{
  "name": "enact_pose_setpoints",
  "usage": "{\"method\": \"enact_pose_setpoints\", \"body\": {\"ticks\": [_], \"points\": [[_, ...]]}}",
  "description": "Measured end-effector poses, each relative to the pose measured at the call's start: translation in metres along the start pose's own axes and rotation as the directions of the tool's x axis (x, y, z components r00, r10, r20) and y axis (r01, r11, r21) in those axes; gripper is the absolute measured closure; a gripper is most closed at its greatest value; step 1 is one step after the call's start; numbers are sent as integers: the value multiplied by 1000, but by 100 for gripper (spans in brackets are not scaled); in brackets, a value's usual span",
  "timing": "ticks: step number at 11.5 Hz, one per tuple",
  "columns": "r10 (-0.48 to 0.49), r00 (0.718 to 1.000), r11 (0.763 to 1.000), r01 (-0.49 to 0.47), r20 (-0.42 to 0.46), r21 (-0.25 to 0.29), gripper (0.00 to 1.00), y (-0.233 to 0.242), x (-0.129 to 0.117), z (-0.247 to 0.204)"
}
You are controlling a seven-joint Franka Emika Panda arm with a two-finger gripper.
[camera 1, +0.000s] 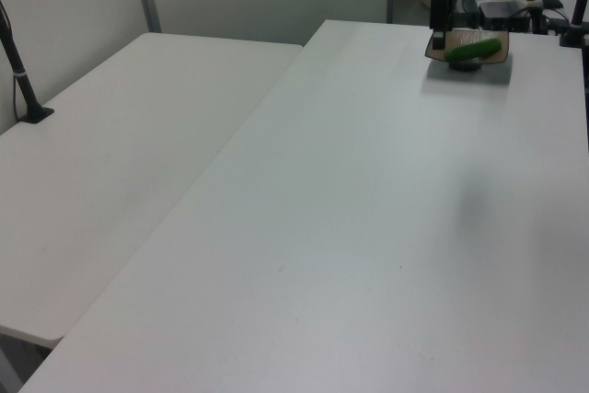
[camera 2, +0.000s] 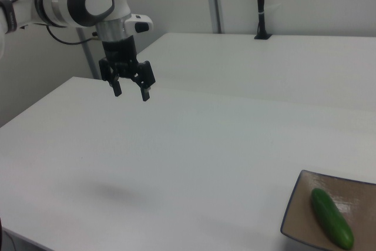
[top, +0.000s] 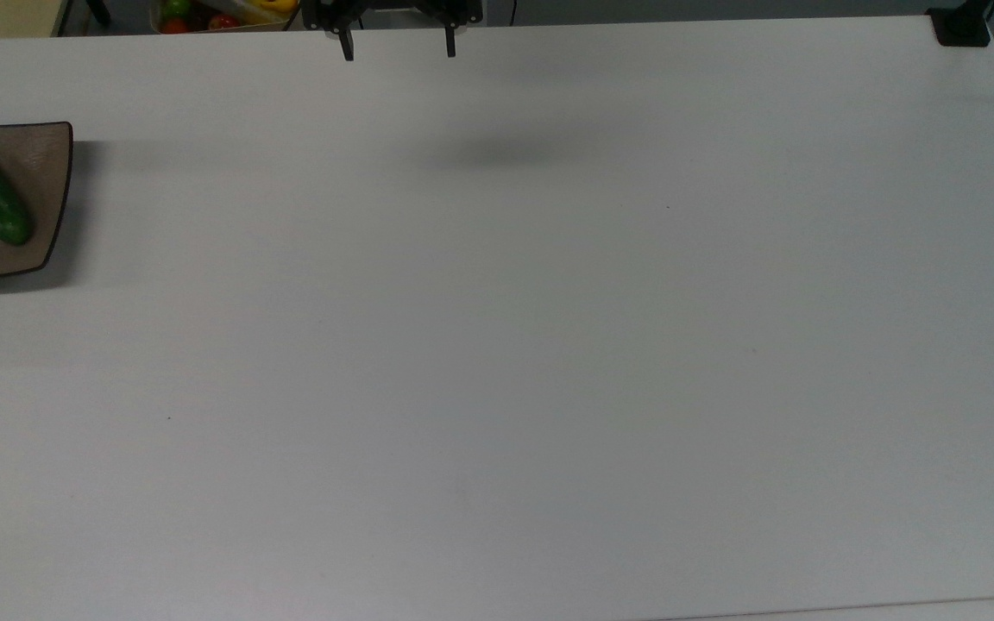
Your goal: Cucumber placed on a ceramic plate
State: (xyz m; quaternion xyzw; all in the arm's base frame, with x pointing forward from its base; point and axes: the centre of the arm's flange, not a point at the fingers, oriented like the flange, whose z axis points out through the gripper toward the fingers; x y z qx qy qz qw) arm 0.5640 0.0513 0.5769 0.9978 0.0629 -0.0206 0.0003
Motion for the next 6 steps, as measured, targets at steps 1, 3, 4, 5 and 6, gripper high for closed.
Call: {"method": "enact_pose_setpoints", "body": {"ticks": [1,3,4,5,6], "points": [[1,1000,1000,-1,4,-11,0,1,-1,1],[3,1000,999,-3,1,-32,0,5,-3,-1],[10,1000,999,-10,-4,-32,0,8,-5,-4],[22,1000,999,-22,-12,-33,0,15,-7,-8],[37,999,999,-37,-20,-32,0,23,-10,-12]]}}
